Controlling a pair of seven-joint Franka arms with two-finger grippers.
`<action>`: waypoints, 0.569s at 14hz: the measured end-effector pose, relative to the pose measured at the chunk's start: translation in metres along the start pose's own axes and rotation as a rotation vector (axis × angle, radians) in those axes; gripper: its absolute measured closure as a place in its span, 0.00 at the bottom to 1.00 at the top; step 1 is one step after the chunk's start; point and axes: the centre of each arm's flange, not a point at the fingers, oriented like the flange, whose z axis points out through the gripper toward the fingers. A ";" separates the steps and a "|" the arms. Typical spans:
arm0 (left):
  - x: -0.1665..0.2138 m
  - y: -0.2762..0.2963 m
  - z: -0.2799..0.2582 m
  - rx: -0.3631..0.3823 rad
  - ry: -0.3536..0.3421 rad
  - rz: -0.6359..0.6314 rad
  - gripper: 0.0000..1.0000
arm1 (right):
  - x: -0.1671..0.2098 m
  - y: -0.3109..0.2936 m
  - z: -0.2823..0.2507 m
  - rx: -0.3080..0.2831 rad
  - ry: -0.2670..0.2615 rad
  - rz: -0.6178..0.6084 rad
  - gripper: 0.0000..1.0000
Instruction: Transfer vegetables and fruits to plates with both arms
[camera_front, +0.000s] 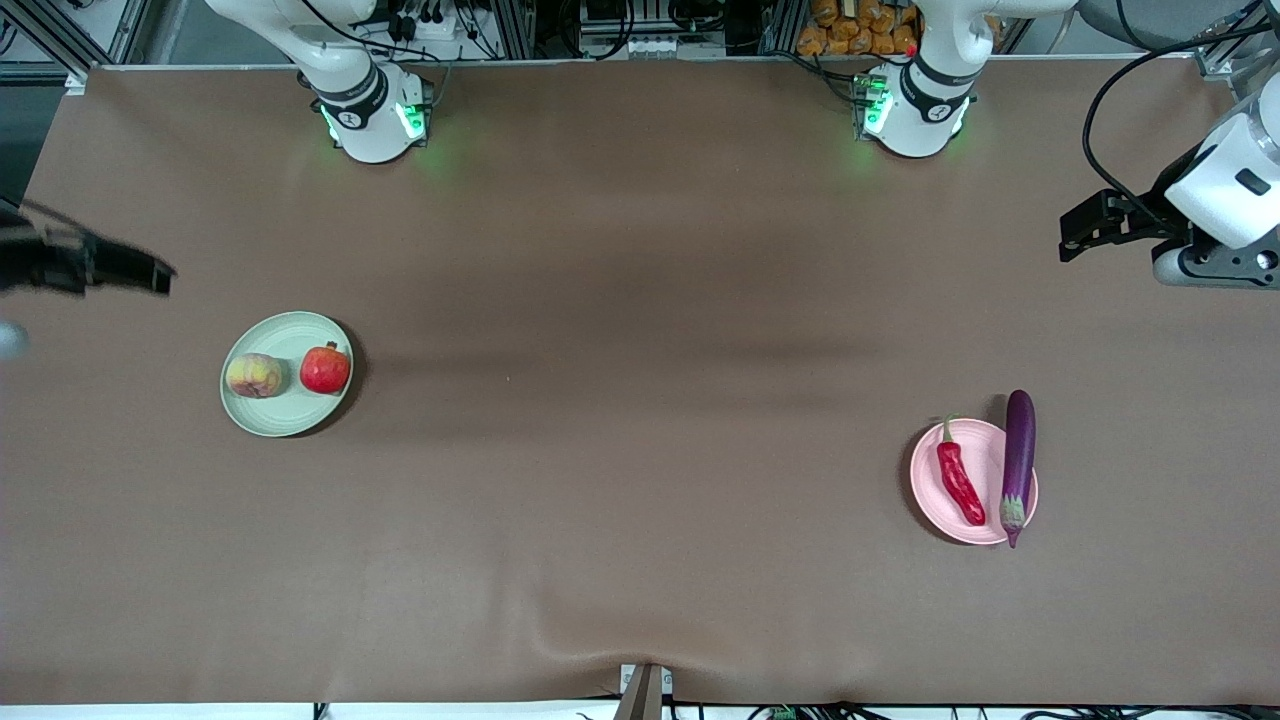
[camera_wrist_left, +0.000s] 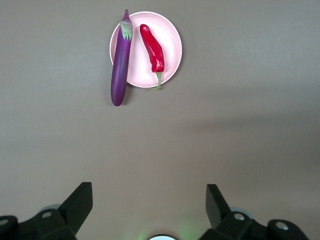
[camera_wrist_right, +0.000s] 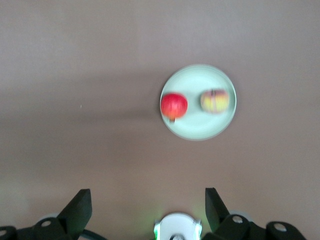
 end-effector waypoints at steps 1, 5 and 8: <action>0.000 0.000 0.000 0.000 0.000 0.000 0.00 | -0.016 -0.007 -0.011 -0.015 0.014 0.008 0.00; 0.000 -0.001 0.000 0.000 0.000 -0.003 0.00 | -0.056 -0.023 -0.011 -0.049 0.107 0.005 0.00; 0.000 -0.006 0.000 -0.001 -0.001 -0.012 0.00 | -0.066 -0.028 0.005 -0.054 0.117 -0.004 0.00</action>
